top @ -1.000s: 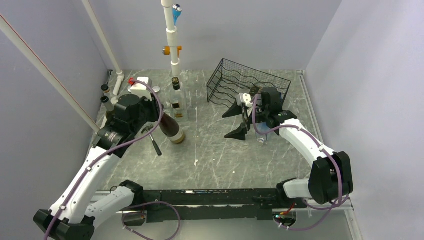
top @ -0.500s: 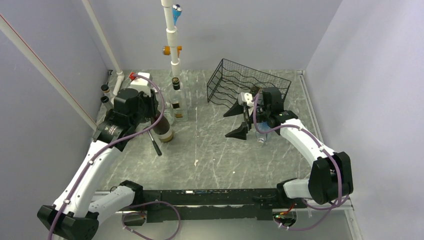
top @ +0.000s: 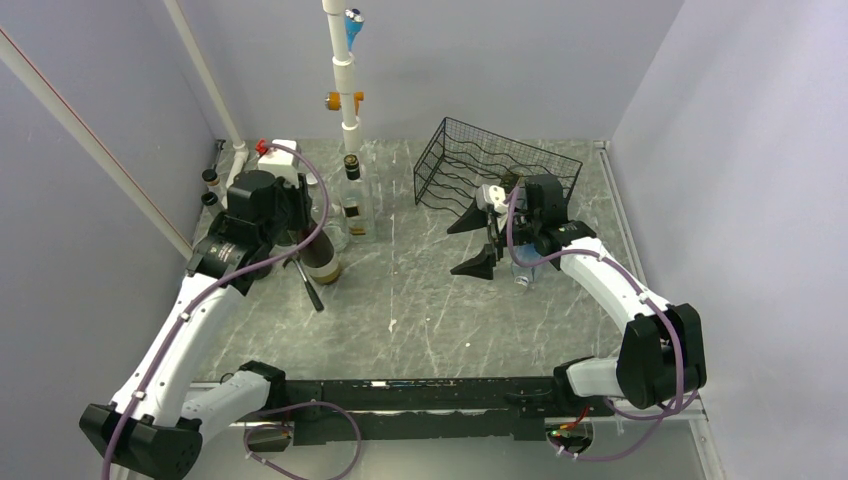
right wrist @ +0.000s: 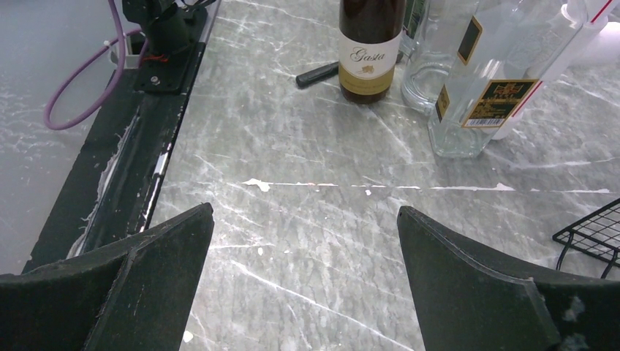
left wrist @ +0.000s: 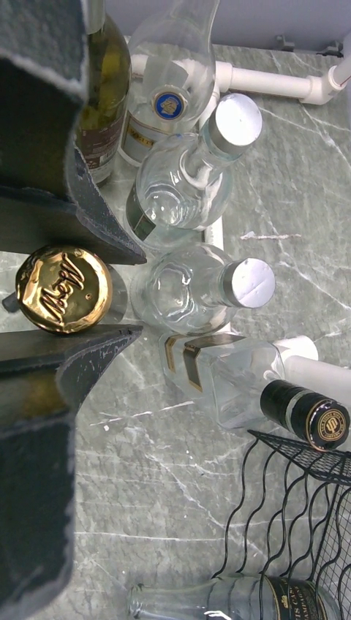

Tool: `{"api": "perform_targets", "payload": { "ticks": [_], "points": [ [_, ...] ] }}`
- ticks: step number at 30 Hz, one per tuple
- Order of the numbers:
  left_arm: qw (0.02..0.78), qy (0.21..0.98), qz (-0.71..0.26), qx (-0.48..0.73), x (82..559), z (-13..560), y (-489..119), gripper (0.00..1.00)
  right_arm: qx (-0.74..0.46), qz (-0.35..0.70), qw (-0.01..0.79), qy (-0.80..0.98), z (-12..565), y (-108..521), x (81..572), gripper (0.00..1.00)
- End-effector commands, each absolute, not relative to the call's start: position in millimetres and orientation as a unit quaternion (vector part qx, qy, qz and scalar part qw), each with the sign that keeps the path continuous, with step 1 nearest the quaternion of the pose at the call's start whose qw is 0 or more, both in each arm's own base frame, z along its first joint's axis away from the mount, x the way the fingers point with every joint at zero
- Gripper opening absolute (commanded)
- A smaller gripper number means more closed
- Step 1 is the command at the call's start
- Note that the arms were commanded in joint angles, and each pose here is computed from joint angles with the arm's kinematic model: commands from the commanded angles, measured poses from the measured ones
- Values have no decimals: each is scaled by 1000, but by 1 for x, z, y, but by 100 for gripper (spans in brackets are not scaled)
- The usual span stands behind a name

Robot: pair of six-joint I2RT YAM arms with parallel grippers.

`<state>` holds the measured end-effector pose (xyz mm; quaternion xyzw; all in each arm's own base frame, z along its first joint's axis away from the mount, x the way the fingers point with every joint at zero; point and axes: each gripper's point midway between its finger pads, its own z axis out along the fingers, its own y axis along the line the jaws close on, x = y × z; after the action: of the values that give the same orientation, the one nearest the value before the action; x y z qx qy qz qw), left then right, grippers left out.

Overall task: Take the wine bottle off the wine rack
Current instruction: Place the wine bottle at the center of the board.

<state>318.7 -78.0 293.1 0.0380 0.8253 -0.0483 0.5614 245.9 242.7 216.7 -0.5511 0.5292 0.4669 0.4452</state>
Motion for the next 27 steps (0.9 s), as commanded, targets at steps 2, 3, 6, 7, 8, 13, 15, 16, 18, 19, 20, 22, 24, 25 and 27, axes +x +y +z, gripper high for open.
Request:
{"api": "perform_targets", "payload": {
  "ticks": [2,3,6,7,8,13,15,16,18,19,20,22,24,25,27],
  "points": [
    [651,758,-43,14,328,367,-67,43,-564,472,460,498,228,242,240,100],
    [650,758,-43,14,328,367,-67,46,-563,472,461,498,229,241,240,100],
    [649,760,-44,11,325,370,-66,55,-562,472,461,498,229,241,241,100],
    [648,760,-44,11,325,371,-66,58,-562,472,461,499,229,241,241,100],
    [648,760,-44,10,323,372,-65,61,-562,472,461,499,229,240,241,100],
    [653,756,-41,7,319,381,-62,69,-561,471,462,500,229,239,242,100],
    [655,754,-42,5,315,386,-61,73,-561,469,464,500,229,238,242,100],
    [658,752,-43,4,313,390,-60,76,-561,468,464,500,230,237,243,100],
    [662,748,-47,3,307,397,-59,84,-561,465,467,501,230,236,243,100],
    [664,746,-49,2,304,400,-59,88,-562,464,467,501,231,235,244,100],
    [667,743,-54,3,301,404,-60,92,-561,463,468,502,231,234,244,100],
    [673,737,-66,7,294,410,-62,98,-561,461,471,501,232,232,245,100],
    [680,729,-83,14,286,417,-65,99,-560,459,474,502,233,229,245,100],
    [682,726,-91,15,282,419,-67,100,-559,457,475,503,234,228,246,100],
    [685,721,-109,14,276,422,-70,99,-558,455,478,503,235,226,247,100]
  ]
}}
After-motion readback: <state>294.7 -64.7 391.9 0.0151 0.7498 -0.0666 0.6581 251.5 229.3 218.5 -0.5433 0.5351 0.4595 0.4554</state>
